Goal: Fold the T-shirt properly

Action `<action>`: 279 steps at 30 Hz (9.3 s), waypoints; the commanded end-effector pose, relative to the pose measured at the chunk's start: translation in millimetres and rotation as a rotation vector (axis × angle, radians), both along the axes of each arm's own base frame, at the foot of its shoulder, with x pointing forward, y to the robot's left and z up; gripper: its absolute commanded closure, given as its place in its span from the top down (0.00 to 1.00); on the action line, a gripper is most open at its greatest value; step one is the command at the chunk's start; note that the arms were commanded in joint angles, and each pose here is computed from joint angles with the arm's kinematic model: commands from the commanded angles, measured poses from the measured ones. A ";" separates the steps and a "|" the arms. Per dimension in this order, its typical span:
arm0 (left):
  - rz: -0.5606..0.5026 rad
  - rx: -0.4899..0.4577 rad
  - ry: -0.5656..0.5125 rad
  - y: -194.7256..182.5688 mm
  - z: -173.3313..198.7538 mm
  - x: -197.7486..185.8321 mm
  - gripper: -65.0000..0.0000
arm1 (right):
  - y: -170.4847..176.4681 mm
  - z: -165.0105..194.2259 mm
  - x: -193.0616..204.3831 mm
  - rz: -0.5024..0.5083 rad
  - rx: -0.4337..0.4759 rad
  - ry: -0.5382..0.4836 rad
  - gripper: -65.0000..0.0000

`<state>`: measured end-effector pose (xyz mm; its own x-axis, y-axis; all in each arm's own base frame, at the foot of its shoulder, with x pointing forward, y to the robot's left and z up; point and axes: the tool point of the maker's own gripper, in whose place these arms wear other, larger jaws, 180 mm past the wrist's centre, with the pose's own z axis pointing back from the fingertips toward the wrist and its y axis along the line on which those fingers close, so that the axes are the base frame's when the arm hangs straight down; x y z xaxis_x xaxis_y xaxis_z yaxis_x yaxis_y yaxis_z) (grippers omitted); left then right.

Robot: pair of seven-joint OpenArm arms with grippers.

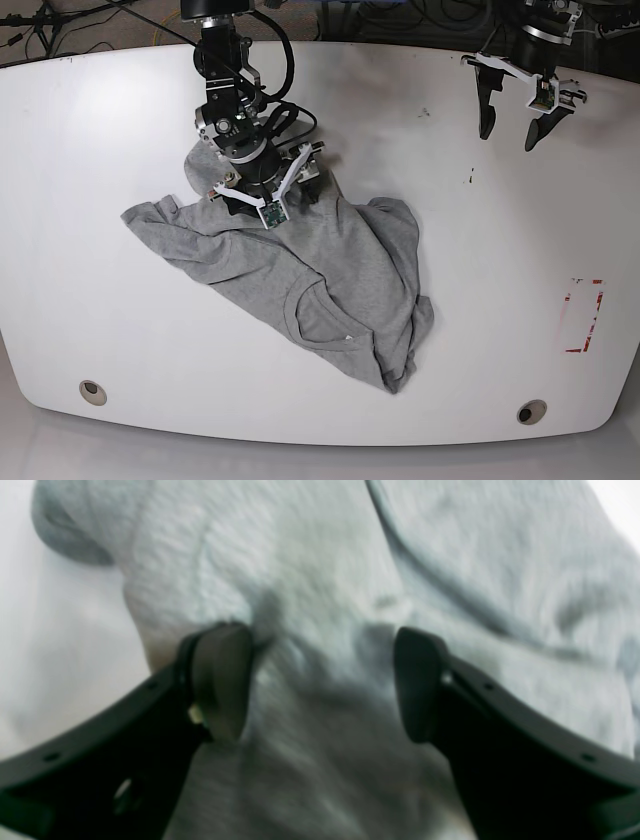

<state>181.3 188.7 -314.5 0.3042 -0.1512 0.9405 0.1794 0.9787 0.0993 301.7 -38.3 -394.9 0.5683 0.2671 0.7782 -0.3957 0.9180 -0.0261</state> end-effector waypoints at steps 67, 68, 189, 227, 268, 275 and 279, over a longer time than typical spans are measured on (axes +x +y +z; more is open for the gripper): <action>-0.007 0.001 -0.094 0.5 19.7 19.5 0.60 | 16.4 44.9 20.9 0.012 0.051 -0.148 0.02; -0.007 0.001 -0.094 0.4 19.9 19.6 0.60 | 16.4 45.9 20.8 0.011 0.051 -0.149 0.02; -0.077 -0.201 0.120 -79.1 -35.7 192.7 0.63 | 8.4 168.3 50.6 0.007 0.059 -0.474 0.01; -0.102 -0.145 0.178 -89.2 -53.9 227.0 0.63 | -68.3 137.0 53.8 -0.126 -0.037 -0.395 0.02; -0.057 -0.197 0.295 -79.5 -59.9 304.6 0.64 | -64.0 134.4 51.3 -0.109 -0.049 -0.388 0.01; -0.057 -0.182 0.331 -80.9 -67.4 306.8 0.64 | -59.1 134.9 49.8 -0.100 -0.038 -0.388 0.02; -0.067 -0.187 0.326 -86.8 -65.8 307.9 0.64 | -60.0 134.1 48.7 -0.102 -0.041 -0.385 0.02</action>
<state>472.3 108.0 -404.7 0.6396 -0.0332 0.7680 0.2255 0.9632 -0.1462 345.5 -98.2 -279.5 0.3230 0.2684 0.9076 -0.2664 0.9460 -0.1849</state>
